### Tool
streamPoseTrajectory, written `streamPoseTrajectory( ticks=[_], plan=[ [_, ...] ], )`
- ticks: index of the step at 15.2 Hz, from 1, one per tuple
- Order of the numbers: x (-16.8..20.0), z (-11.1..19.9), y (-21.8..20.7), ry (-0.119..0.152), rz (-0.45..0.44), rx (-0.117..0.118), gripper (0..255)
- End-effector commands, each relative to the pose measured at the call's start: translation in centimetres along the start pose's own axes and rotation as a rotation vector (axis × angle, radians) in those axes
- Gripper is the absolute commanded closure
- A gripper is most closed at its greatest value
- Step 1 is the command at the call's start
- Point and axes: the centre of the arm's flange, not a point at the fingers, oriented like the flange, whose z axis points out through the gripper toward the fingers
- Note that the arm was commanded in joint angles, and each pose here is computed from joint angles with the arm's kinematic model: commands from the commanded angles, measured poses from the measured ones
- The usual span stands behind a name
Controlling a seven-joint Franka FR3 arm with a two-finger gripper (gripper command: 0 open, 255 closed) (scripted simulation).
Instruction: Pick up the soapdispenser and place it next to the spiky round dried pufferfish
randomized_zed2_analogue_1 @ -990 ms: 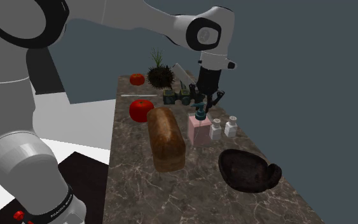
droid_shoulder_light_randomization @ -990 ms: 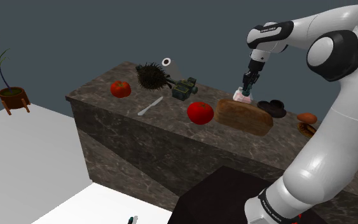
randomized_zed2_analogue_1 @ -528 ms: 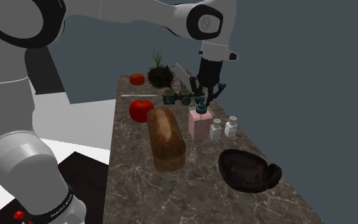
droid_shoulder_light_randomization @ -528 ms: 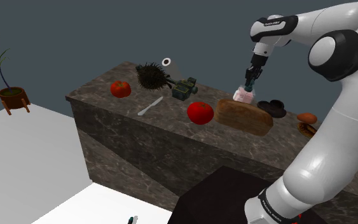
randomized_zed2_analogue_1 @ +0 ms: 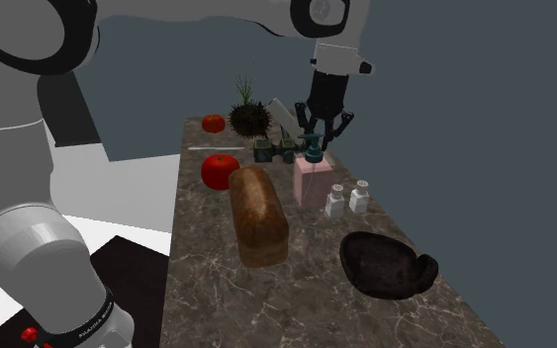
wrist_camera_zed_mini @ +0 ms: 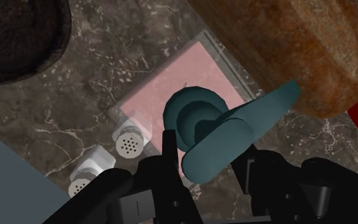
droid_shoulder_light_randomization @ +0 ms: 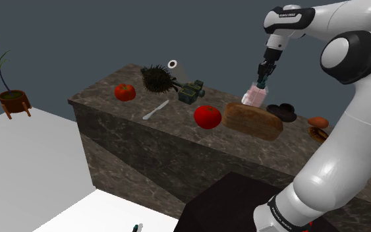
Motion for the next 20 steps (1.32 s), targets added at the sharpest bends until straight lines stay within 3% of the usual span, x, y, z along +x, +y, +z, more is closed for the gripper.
streamPoseTrajectory(
  ticks=[1, 20],
  plan=[
    [-0.1, -1.2, -0.1, 0.000, 0.000, 0.000, 255],
    [-1.5, -11.1, -0.8, 0.000, 0.000, 0.000, 255]
  ],
)
